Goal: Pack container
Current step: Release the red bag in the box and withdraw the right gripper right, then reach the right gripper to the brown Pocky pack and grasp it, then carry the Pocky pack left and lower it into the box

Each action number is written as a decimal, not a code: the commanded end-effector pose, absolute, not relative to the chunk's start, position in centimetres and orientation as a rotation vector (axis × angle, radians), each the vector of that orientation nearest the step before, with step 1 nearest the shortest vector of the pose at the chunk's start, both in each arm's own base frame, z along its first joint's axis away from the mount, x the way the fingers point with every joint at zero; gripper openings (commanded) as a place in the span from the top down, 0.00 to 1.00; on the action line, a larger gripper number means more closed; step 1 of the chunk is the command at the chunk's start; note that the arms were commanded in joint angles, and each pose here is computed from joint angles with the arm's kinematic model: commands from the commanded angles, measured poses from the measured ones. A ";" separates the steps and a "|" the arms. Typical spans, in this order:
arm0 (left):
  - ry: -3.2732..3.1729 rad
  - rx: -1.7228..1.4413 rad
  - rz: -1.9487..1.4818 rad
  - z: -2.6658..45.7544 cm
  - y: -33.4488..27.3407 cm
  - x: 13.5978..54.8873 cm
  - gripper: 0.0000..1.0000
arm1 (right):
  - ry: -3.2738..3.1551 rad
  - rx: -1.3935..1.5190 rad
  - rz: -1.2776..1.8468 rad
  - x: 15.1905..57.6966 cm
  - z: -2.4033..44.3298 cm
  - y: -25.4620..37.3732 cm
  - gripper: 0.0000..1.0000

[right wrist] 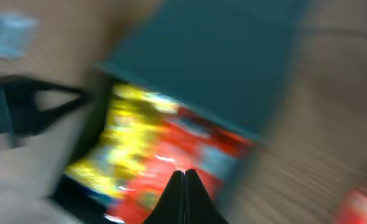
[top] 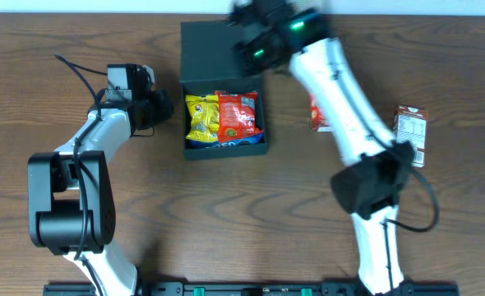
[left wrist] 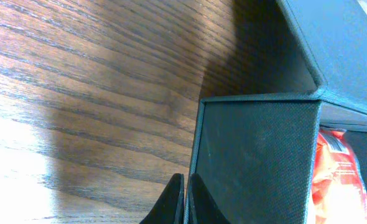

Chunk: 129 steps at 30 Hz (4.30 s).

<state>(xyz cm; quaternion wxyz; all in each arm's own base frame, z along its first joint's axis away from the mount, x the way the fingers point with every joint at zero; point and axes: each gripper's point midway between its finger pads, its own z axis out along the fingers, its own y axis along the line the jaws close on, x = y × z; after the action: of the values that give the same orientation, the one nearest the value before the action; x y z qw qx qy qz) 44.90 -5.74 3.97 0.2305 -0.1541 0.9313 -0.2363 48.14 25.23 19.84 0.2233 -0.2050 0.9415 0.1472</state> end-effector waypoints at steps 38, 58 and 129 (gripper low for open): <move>2.557 -0.411 -0.598 4.3 -5.1 45.5 0.94 | 2.946 0.771 -0.145 31.3 12.7 -17.0 0.98; 2.558 -0.410 -0.598 4.3 -5.1 45.4 0.94 | 2.912 0.485 -0.282 37.6 3.9 -15.0 0.01; 2.554 -0.453 -0.541 5.0 -0.7 44.7 0.94 | 2.965 0.074 0.097 41.4 6.6 26.9 0.31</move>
<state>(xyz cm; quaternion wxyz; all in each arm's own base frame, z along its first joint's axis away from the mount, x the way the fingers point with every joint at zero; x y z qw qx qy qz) 43.80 -0.99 3.27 0.2192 -0.1792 0.9378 -0.2011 41.07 26.62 6.61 0.0765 0.0130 0.9962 0.0392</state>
